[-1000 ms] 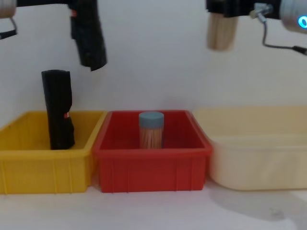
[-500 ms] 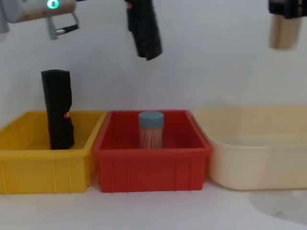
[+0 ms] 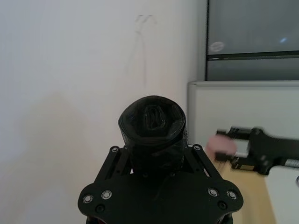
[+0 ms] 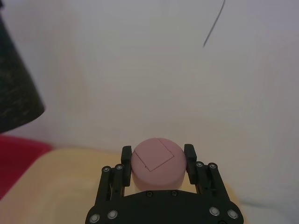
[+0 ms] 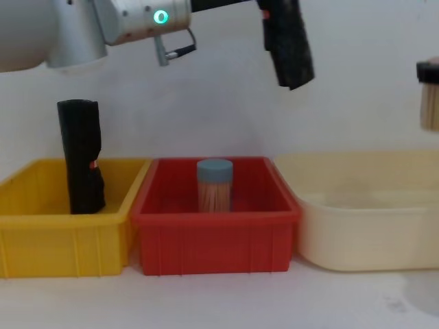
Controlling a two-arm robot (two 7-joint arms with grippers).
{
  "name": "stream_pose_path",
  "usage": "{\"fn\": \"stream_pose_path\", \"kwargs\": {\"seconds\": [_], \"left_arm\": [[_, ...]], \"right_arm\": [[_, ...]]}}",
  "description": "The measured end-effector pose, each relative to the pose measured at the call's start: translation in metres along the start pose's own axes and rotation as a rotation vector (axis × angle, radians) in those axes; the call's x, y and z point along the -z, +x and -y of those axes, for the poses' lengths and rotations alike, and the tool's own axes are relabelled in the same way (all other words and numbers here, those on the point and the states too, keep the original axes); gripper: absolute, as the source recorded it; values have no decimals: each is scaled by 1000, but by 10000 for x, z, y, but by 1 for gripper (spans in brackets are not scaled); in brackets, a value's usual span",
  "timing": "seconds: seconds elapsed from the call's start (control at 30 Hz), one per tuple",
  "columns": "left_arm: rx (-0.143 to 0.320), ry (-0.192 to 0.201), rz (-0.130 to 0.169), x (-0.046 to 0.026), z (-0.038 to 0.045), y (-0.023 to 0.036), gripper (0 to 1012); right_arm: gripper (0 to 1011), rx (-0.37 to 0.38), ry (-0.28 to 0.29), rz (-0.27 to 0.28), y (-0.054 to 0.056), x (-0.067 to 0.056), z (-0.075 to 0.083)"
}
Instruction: Pick up the garbage bag with the one hand and transfer it to the other hand.
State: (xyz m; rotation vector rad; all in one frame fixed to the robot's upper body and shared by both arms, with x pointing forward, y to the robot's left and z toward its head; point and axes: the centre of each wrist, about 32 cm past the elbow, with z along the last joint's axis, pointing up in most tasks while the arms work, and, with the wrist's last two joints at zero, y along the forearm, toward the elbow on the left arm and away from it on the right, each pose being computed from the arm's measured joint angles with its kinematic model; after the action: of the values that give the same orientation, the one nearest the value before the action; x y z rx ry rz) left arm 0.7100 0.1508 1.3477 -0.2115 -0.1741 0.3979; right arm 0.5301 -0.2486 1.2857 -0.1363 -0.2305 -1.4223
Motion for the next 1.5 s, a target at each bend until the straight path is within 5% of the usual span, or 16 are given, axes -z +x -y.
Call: {"fn": "stream_pose_path", "kwargs": {"seconds": [0.27,0.5,0.67,1.23,1.5], "left_arm": [[67,-5,-28,69,216,-11,358],[93,-1,-34,80,295,-26,358],[103,0,-37,85,323,-34,358],[120,4,-39,86,369,-51,358],[122,5,-39,84,375,-53,358]], "right_arm": [[797,-27,-61,-14,0,146,1],[995,-40,-91,-22,1,219,4],[999,-51,-88,-22,2,223,17],[999,-197,57,0,80,-54,154],[999,-277,84,6,91,-223,172]]}}
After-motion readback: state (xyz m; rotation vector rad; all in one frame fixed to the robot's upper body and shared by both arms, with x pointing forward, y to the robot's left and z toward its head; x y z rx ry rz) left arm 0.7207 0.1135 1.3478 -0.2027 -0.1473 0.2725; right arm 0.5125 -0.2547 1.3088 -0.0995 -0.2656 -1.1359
